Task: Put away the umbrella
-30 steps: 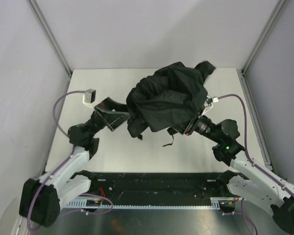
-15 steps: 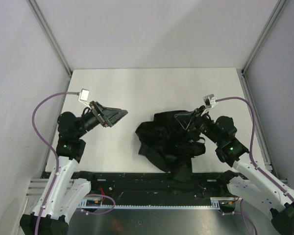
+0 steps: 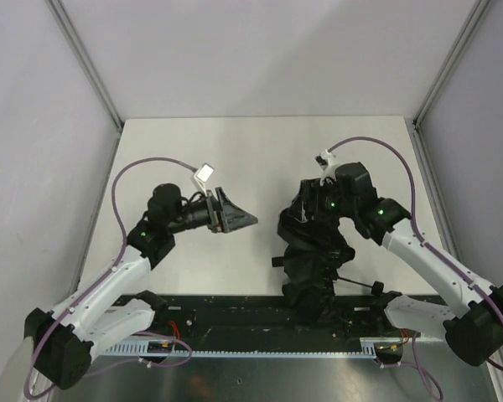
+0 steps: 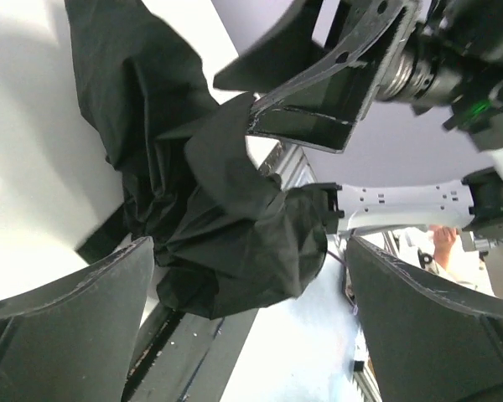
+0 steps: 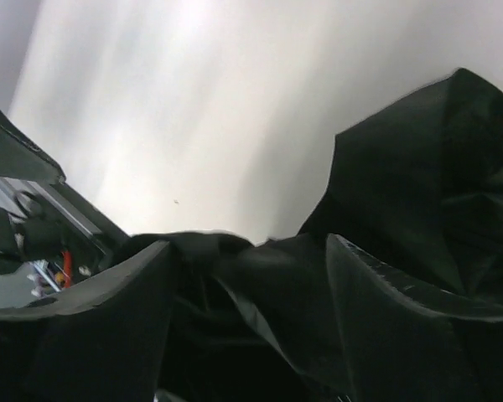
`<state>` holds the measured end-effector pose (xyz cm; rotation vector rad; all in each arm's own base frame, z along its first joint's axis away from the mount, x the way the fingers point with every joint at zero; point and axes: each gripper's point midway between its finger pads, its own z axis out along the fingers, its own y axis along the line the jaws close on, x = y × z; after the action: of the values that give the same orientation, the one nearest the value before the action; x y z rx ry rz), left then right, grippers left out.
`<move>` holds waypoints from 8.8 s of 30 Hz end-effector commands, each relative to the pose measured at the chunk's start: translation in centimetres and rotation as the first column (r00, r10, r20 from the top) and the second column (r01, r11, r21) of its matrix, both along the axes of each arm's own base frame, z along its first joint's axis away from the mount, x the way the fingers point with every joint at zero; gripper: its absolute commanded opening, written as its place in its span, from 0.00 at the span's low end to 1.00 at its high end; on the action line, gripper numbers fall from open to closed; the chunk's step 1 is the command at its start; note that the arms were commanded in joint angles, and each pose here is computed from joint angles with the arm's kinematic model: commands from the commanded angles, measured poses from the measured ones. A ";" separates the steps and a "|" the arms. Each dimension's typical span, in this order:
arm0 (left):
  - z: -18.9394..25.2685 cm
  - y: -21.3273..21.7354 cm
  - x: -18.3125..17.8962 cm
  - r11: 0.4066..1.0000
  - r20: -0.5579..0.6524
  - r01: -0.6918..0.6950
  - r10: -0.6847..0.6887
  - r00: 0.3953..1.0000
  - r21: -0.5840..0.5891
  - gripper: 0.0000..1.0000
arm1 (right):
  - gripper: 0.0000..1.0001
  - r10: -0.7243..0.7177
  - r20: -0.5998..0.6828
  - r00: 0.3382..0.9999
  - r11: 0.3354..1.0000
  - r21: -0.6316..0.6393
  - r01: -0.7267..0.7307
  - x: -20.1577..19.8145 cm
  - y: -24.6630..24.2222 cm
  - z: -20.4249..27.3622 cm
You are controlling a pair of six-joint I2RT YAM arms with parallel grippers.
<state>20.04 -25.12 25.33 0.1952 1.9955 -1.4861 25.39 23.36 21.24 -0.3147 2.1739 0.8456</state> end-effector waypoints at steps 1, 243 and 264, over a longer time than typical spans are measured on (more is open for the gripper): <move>-0.4 -2.3 -1.1 0.998 0.024 0.048 -0.049 0.999 0.028 0.99 | 0.83 -0.049 -0.194 0.980 0.983 -0.183 0.013 -3.9 -3.5 -1.3; -18.5 1.9 3.2 0.813 -0.175 -0.129 0.272 0.946 0.568 0.00 | 0.37 0.125 -0.121 0.985 0.725 -0.667 -0.174 5.3 3.2 -22.0; -16.3 3.4 3.8 0.840 -0.128 -0.179 0.280 0.951 0.512 0.07 | 0.00 0.325 0.124 0.937 0.900 0.265 -0.347 1.9 6.6 -6.9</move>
<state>24.24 -21.74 7.69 -0.0244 2.4761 -0.7961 26.86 27.69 5.28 -0.6074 2.2692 0.9645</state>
